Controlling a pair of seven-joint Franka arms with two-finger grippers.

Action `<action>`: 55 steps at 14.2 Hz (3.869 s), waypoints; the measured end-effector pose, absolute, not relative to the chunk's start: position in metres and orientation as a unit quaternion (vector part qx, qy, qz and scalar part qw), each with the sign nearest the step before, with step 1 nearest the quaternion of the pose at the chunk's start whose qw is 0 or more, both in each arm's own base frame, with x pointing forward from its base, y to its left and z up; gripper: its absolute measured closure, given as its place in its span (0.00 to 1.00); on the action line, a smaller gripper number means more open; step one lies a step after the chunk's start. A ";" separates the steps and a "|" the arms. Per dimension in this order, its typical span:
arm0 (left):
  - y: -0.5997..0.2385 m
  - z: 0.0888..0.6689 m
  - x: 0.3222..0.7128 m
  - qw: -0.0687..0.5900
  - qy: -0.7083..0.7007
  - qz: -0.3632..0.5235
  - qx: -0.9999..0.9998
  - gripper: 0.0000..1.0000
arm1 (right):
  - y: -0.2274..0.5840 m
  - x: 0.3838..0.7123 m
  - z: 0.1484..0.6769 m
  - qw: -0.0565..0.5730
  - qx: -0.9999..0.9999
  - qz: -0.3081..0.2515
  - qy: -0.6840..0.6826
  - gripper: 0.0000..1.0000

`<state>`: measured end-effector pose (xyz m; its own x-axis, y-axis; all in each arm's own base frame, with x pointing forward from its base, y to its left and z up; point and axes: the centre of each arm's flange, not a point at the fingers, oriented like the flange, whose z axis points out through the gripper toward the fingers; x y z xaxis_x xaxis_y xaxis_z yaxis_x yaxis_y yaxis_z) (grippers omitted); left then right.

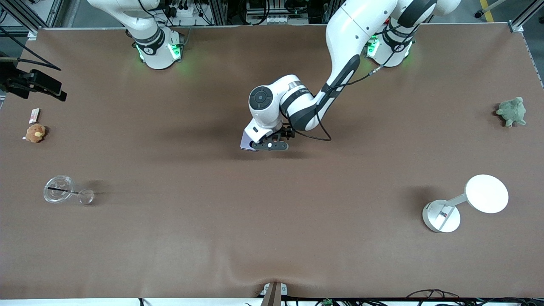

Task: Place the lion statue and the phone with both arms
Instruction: 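Close the left gripper on the brown lion figurine, then carry the lion toward the lamp while the right gripper reaches out, then lower the lion beside the lamp while the right gripper grasps the phone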

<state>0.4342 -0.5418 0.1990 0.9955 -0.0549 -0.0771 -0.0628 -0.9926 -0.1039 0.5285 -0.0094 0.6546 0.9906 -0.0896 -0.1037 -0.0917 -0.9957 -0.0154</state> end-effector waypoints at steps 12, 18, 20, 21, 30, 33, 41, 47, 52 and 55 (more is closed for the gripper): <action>-0.509 0.307 0.507 -0.002 -0.045 -0.030 -0.999 0.63 | -0.007 0.537 0.638 0.010 -0.997 0.069 0.042 0.00; -0.394 0.440 0.576 -0.007 -0.144 -0.076 -0.987 0.63 | 0.040 0.577 0.550 0.010 -0.990 0.142 0.002 0.00; -0.341 0.452 0.603 0.000 -0.173 -0.078 -0.982 0.63 | 0.070 0.587 0.528 0.028 -0.989 0.148 -0.008 0.00; -0.314 0.450 0.616 0.006 -0.180 -0.076 -0.981 0.63 | 0.083 0.592 0.519 0.048 -0.988 0.148 0.004 0.00; -0.153 0.358 0.677 0.053 -0.102 -0.005 -0.993 0.63 | 0.228 0.588 0.442 0.073 -0.985 0.121 0.094 0.00; -0.135 0.302 0.684 0.091 -0.063 0.011 -0.994 0.63 | 0.276 0.566 0.397 0.072 -0.989 0.102 0.082 0.00; -0.058 0.224 0.701 0.082 0.009 0.024 -0.996 0.63 | 0.367 0.515 0.291 0.054 -0.992 0.097 0.051 0.00; -0.051 0.222 0.705 0.076 0.029 0.013 -0.997 0.63 | 0.389 0.498 0.237 0.052 -0.994 0.085 0.045 0.00; -0.059 0.216 0.709 0.065 0.036 -0.008 -0.997 0.63 | 0.400 0.474 0.208 0.046 -0.994 0.078 0.063 0.00; -0.062 0.211 0.709 0.063 0.038 -0.007 -0.997 0.59 | 0.409 0.467 0.197 0.047 -0.994 0.072 0.068 0.00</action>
